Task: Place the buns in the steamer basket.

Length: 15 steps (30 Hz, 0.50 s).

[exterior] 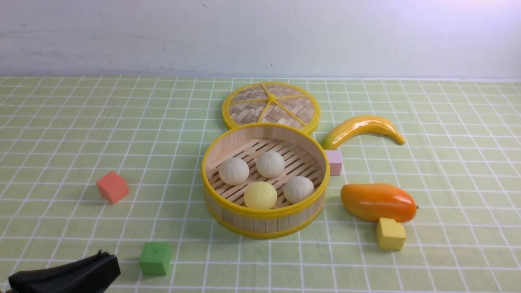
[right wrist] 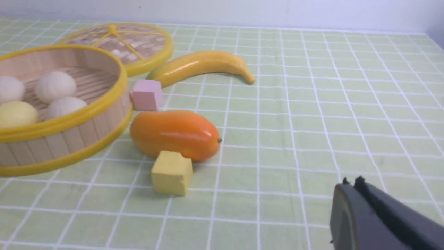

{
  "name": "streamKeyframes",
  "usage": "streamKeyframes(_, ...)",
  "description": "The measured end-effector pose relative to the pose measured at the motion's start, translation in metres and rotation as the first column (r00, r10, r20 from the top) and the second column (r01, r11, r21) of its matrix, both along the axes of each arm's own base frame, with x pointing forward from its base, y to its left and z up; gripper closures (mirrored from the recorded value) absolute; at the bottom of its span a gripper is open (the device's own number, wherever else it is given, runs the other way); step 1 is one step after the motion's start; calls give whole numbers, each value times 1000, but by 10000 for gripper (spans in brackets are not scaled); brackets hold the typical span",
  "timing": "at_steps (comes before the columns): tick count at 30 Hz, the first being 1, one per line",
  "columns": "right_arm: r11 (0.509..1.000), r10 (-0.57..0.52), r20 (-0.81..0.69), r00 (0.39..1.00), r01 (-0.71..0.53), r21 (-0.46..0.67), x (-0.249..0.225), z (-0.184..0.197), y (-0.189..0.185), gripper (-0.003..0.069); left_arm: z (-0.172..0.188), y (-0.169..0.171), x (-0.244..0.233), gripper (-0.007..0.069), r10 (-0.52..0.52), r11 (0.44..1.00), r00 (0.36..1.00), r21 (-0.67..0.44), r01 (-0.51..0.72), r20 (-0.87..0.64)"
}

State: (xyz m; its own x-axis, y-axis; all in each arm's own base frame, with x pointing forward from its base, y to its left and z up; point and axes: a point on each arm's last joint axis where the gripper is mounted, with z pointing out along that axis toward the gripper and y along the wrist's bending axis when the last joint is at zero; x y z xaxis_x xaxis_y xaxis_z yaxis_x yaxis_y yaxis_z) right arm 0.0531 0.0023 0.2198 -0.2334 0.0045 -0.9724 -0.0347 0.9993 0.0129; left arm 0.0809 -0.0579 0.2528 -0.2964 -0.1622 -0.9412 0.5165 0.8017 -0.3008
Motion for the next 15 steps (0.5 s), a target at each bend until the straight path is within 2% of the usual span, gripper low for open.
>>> streamKeyframes(2,1000,-22,-30,999,22,12,-1,-26,-1,678,0,0,0,585,0,1000,1000,0,0,0)
streamKeyframes(5,999,-31,-66,997,32,17,-1,-44,-1,677,0,0,0,581,0,1000,1000,0,0,0)
streamKeyframes(15,999,-36,-71,997,38,20,-1,-47,-1,673,-1,0,0,568,-1,1000,1000,6,1,-9)
